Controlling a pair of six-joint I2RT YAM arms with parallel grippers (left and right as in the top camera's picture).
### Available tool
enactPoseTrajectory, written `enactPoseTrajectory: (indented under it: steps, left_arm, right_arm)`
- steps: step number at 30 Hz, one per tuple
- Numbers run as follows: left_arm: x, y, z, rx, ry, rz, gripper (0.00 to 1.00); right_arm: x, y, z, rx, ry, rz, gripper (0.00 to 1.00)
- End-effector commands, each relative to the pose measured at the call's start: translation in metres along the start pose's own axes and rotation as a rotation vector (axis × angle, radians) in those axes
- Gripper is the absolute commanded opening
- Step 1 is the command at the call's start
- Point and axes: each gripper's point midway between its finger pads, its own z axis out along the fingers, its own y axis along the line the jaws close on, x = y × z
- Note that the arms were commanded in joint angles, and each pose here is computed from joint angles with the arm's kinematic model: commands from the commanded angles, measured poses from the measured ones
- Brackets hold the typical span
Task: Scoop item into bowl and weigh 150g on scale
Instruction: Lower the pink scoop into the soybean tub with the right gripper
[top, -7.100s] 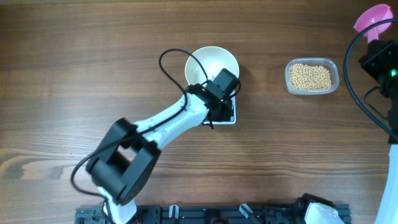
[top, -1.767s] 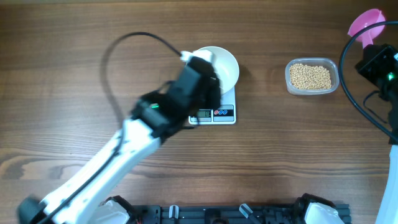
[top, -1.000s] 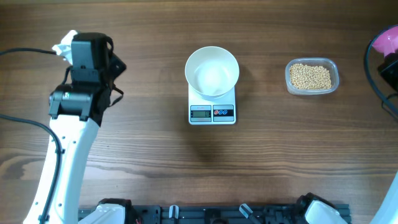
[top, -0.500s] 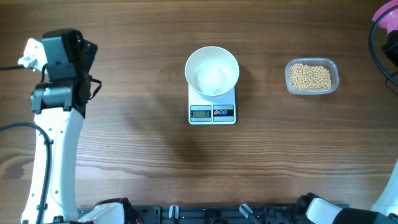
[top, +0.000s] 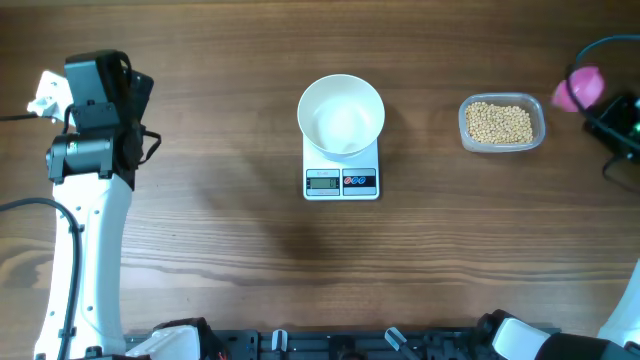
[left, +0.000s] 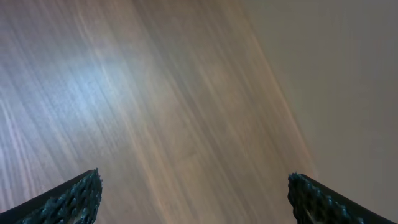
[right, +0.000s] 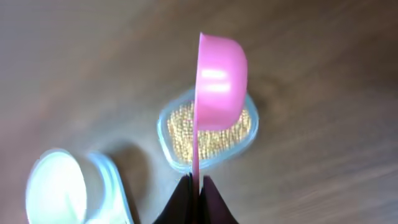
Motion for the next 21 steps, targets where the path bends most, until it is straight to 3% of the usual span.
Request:
enactPoseTrajectory:
  steps: [1, 4, 10, 13, 21]
  left_arm:
    - [0.002, 0.004, 0.002, -0.02, 0.012, -0.005, 1.0]
    - [0.002, 0.005, 0.002, -0.022, 0.014, -0.005, 1.0]
    - [0.015, 0.013, 0.001, -0.051, 0.073, 0.016, 1.0]
    - [0.016, 0.016, 0.001, -0.06, 0.078, 0.019, 1.0]
    - [0.017, 0.018, 0.001, -0.068, 0.083, 0.023, 1.0]
  right_arm:
    - [0.015, 0.007, 0.0, 0.027, 0.069, -0.252, 0.04]
    - [0.02, 0.021, 0.005, 0.036, 0.086, -0.296, 0.04]
    - [0.012, 0.013, 0.011, 0.226, 0.073, -0.436, 0.04]
    - [0.007, 0.021, 0.015, 0.215, 0.06, -0.565, 0.04]
    - [0.019, 0.031, 0.03, 0.116, 0.091, -0.636, 0.05]
